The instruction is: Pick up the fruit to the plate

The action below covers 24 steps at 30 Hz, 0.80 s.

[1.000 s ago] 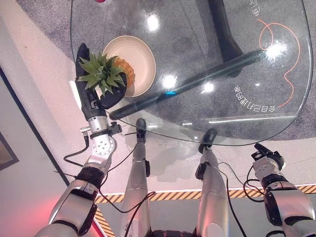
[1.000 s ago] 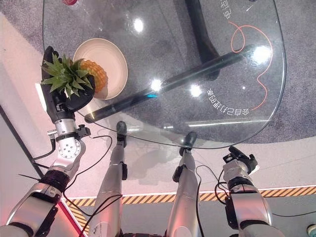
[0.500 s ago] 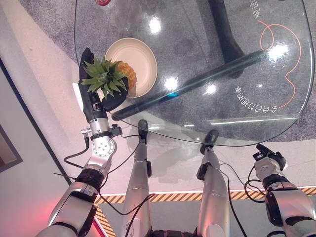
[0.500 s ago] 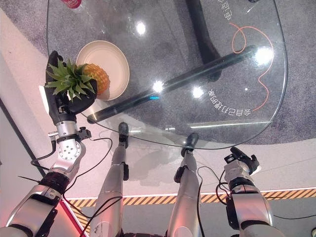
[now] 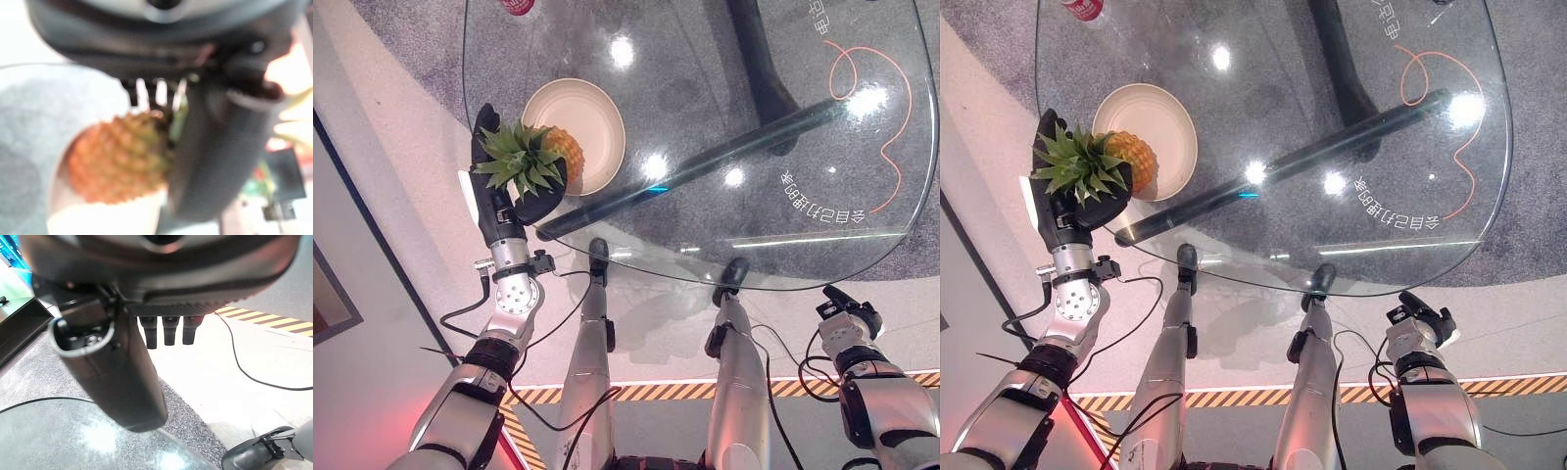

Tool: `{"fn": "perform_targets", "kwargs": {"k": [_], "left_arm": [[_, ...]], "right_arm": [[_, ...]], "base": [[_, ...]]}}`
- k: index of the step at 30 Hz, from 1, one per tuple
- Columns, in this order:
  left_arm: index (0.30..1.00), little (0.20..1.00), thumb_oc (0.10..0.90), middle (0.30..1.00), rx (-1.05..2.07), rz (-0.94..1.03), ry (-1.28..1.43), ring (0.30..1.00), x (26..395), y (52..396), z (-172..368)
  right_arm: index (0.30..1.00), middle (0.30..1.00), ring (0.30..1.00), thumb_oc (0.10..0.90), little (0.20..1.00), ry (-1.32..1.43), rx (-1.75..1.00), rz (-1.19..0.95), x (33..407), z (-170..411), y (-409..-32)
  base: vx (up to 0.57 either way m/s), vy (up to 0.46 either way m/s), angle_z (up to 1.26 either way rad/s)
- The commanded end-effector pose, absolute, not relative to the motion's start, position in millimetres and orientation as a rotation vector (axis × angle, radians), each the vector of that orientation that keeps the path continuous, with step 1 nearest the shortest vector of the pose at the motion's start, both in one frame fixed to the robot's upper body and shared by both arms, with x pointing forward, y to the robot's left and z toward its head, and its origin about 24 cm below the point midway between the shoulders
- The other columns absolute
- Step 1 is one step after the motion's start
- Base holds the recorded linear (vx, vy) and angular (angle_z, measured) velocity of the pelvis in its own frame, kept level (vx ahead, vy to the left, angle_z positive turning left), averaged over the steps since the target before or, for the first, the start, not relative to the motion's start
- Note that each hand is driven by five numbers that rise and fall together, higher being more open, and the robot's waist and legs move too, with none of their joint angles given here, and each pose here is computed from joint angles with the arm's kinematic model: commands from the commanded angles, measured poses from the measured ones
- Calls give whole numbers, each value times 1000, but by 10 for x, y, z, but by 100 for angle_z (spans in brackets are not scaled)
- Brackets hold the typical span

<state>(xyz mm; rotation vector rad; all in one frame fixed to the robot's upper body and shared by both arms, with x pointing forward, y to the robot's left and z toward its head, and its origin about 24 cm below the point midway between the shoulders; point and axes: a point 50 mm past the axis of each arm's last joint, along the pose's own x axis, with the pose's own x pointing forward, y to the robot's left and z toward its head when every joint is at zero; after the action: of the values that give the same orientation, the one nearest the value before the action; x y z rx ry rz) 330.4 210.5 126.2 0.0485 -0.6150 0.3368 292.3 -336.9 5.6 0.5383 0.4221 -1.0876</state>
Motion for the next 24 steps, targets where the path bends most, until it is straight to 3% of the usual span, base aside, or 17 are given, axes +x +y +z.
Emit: {"fn": "perform_targets", "kwargs": {"k": [1, 24], "left_arm": [[900, 900, 800, 900, 59, 391, -666, 900, 3275, 2238, 1348], [900, 900, 800, 900, 119, 223, -837, 900, 3217, 2034, 1651]], "right_arm": [[900, 900, 900, 800, 900, 319, 463, -1186, 2722, 239, -3791], [900, 900, 900, 800, 900, 319, 468, -1190, 2699, 226, -3808]], "base": [[0, 0, 0], [0, 0, 0]]}}
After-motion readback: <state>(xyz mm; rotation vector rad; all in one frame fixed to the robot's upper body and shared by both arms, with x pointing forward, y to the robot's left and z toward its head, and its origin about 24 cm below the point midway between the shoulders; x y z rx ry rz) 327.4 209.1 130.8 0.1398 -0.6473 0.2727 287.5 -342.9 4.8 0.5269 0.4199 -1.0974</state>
